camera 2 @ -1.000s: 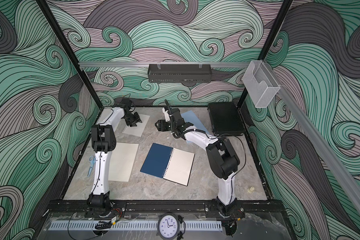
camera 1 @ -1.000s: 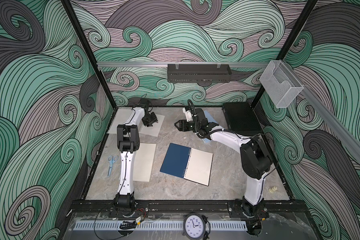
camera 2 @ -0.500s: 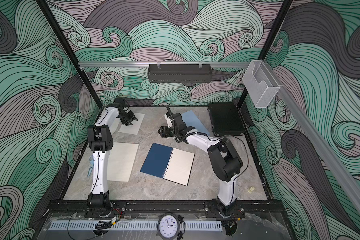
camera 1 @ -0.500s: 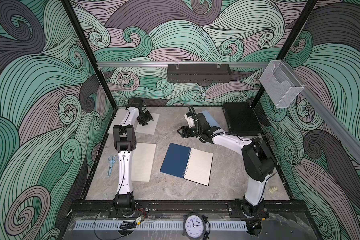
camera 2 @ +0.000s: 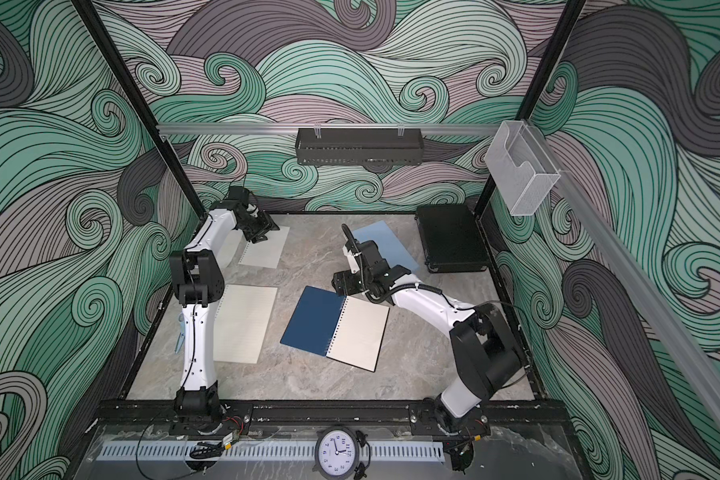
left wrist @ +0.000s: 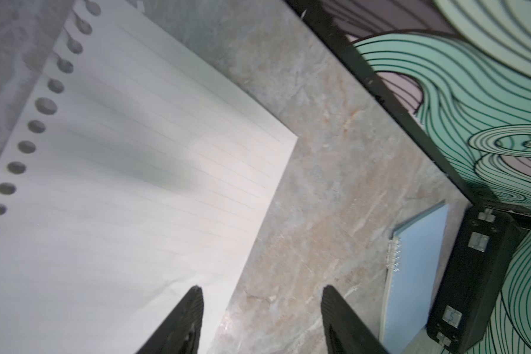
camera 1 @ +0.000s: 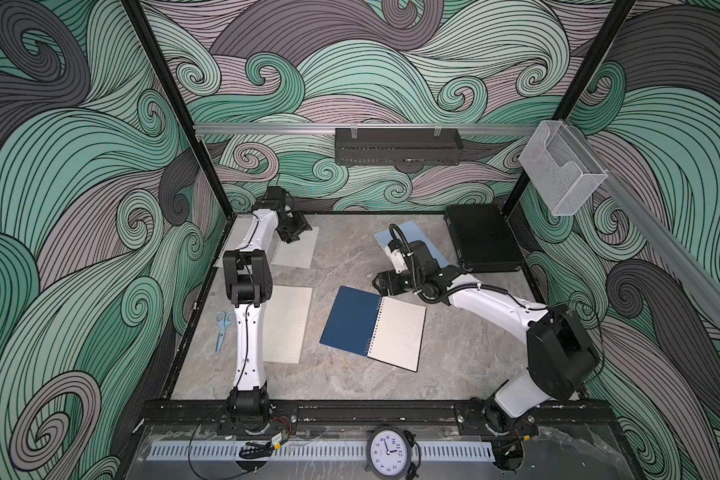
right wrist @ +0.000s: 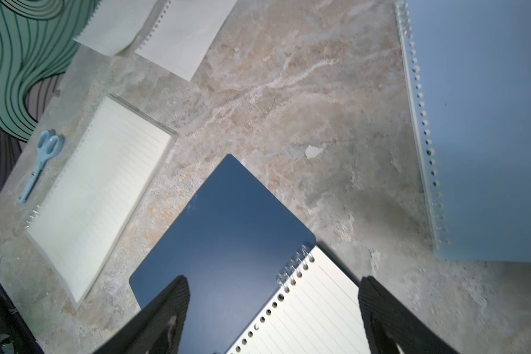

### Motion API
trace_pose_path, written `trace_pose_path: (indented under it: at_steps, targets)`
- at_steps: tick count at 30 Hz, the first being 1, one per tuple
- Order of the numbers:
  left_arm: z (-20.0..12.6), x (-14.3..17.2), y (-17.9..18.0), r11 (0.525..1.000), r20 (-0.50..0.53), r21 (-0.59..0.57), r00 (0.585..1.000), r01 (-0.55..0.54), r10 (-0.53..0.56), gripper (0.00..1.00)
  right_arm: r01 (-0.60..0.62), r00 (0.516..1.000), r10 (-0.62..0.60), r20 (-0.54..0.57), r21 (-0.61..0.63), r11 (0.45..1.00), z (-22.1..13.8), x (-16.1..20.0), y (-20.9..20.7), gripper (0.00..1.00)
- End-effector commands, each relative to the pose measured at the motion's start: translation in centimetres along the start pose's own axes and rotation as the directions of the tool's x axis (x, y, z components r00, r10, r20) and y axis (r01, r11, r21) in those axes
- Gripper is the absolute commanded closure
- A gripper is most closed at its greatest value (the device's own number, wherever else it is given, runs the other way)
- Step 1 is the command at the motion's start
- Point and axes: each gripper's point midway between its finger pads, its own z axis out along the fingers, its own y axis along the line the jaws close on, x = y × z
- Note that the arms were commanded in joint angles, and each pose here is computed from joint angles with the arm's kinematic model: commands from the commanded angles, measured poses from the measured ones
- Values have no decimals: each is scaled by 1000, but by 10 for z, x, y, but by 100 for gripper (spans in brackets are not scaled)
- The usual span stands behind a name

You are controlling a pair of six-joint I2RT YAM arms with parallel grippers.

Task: Tear off pages from different notebooks
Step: Place the paper at the center of the board, then adjust the notebook at the center of the board.

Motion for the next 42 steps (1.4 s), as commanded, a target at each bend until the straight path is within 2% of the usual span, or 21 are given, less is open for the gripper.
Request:
trace_pose_path:
  at_steps: [1, 5, 8, 13, 16, 19, 24, 28, 30, 33, 38, 42]
  targets:
    - [-46, 0, -31, 999, 80, 17, 996, -48, 46, 38, 25, 997, -23, -72, 32, 999, -4, 26, -7, 11]
    - [-64, 30, -31, 999, 80, -21, 996, -42, 43, 39, 28, 995, -25, -93, 33, 999, -7, 41, -10, 10]
    - [-75, 64, -28, 999, 82, -22, 996, -46, 48, 39, 53, 991, -52, -127, 4, 999, -6, 49, -6, 10]
    - [-90, 131, -19, 995, 58, -56, 995, -82, 85, 39, 49, 985, -51, -165, -19, 999, -11, 65, -3, 9]
    - [-93, 183, -8, 993, 22, -68, 995, -94, 96, 39, 42, 985, -42, -169, -8, 999, -13, 72, -6, 9]
    - [-98, 234, 4, 996, 6, -53, 997, -75, 75, 39, 65, 983, -68, -169, -23, 998, -13, 72, -4, 9]
    - [-121, 293, 22, 1000, 28, -15, 999, -25, 25, 38, 110, 974, -121, -190, -65, 992, -5, 67, 3, 10]
    - [-126, 336, 32, 1000, -18, -2, 1000, 2, -2, 37, 129, 967, -146, -210, -92, 987, 6, 61, 6, 10]
    - [-124, 357, 38, 998, -37, 12, 998, 54, -54, 37, 140, 959, -164, -230, -120, 983, 16, 57, 9, 11]
    - [-118, 380, 36, 989, -57, 87, 992, 117, -112, 37, 138, 947, -182, -265, -174, 975, 33, 54, 13, 12]
    - [-113, 400, 31, 982, -38, 101, 987, 159, -156, 36, 127, 936, -202, -290, -257, 958, 55, 45, 21, 15]
    - [-98, 414, 17, 973, -52, 119, 980, 197, -192, 34, 105, 933, -191, -306, -276, 956, 67, 39, 16, 16]
